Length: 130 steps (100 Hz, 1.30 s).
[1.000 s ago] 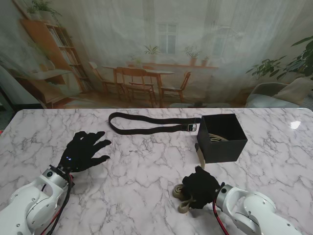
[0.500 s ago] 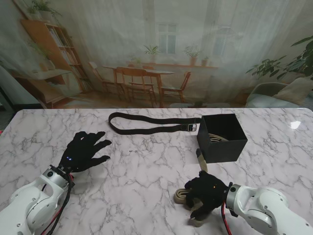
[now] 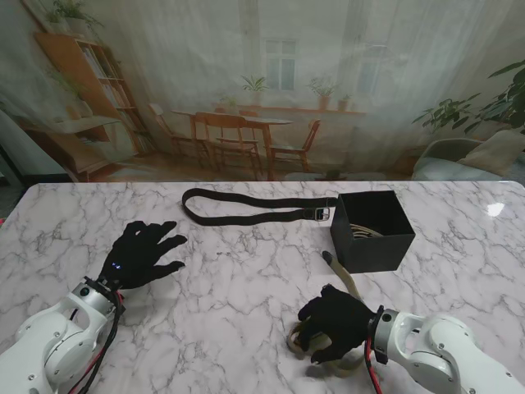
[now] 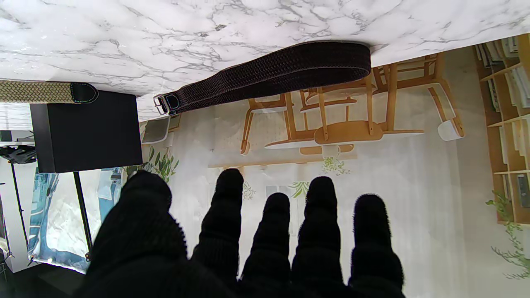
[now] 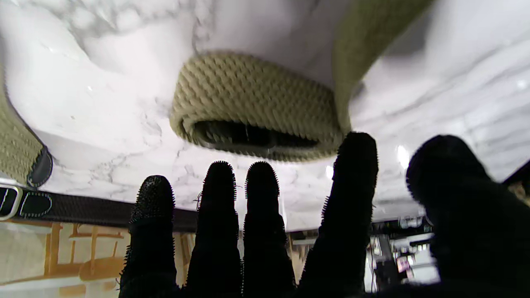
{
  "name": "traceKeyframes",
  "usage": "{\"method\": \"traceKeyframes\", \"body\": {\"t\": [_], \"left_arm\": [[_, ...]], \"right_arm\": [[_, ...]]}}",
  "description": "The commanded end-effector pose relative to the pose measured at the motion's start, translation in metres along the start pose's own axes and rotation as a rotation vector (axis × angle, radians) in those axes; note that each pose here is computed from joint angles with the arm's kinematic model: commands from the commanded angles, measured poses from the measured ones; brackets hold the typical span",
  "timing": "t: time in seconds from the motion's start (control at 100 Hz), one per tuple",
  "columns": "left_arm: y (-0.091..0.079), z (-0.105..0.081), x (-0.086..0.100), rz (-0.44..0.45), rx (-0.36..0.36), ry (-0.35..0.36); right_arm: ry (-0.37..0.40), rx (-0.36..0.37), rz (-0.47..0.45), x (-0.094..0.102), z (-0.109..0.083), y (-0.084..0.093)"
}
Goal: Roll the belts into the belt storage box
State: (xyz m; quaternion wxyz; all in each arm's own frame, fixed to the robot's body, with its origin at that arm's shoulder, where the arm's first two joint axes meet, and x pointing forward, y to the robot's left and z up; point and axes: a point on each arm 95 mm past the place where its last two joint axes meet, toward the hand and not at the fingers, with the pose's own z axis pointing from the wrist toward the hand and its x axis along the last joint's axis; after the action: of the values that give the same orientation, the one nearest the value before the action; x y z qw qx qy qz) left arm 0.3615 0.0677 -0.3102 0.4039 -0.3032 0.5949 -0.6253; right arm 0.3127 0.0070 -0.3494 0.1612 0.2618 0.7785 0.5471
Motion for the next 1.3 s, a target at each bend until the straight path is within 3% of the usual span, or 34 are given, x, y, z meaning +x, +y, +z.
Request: {"method": "traceKeyframes", "body": {"t": [0.0, 0.14, 0.23, 0.45, 0.89, 1.14, 1.29], "left_arm": [[0.001, 0.000, 0.001, -0.001, -0.012, 0.000], [0.001, 0.000, 0.001, -0.002, -0.010, 0.001], [0.001, 0.001, 0.001, -0.002, -0.011, 0.001], [0.001, 0.001, 0.001, -0.004, -0.013, 0.001], [0.002, 0.001, 0.001, -0.004, -0.014, 0.004], [0.002, 0.001, 0.001, -0.003, -0.016, 0.005], [0.002, 0.001, 0.001, -0.002, -0.015, 0.004]], "right_arm": [[-0.013, -0.040, 0.020, 0.003, 0.000, 0.000], [-0.040, -0.114, -0.018, 0.003, -0.004, 0.003], [-0.091, -0.109, -0.043, 0.003, -0.006, 0.002], [-0.205, 0.012, -0.106, 0.004, -0.005, -0.003], [-0.220, 0.105, -0.094, 0.017, 0.019, -0.015], [-0.244, 0.089, -0.057, 0.015, 0.029, -0.021], [-0.270, 0.040, -0.009, 0.012, 0.037, -0.018]]}}
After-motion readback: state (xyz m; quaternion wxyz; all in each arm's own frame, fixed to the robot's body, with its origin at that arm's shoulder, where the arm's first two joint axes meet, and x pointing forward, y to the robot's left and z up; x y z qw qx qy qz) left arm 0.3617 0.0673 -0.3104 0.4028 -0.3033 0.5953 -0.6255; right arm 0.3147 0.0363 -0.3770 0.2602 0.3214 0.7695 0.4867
